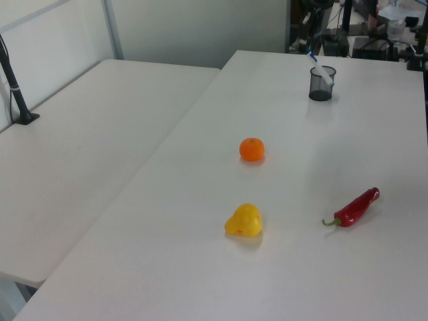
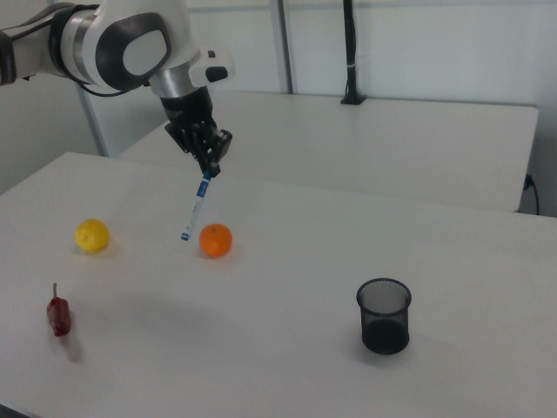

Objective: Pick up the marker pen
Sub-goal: 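Carry the marker toward the orange and lower it to the table, then open the gripper to release the marker and raise it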

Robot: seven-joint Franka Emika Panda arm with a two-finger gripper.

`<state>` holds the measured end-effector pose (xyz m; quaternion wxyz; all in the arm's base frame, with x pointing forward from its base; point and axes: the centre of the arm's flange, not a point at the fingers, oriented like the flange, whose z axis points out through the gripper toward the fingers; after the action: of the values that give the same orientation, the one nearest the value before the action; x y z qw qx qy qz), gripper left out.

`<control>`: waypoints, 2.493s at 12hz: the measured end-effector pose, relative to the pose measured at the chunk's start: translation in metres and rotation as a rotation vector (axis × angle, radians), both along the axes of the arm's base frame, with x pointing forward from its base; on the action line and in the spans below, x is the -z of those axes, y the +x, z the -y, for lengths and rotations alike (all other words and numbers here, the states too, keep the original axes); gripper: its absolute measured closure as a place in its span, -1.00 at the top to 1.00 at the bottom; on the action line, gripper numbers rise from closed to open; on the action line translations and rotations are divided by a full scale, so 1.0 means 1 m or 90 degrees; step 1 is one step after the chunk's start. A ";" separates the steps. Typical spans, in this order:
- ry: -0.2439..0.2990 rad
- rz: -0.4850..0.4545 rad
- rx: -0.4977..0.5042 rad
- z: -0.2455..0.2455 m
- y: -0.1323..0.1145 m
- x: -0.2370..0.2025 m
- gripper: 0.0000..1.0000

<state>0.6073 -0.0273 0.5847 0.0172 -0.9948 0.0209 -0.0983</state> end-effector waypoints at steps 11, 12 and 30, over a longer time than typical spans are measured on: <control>0.052 -0.096 -0.046 -0.150 0.024 0.166 -0.67; 0.053 -0.098 -0.051 -0.157 0.027 0.178 -0.67; 0.008 -0.069 -0.089 -0.172 0.029 0.172 1.00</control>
<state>0.6367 0.1452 0.4128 0.0292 -0.9975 -0.0473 -0.0430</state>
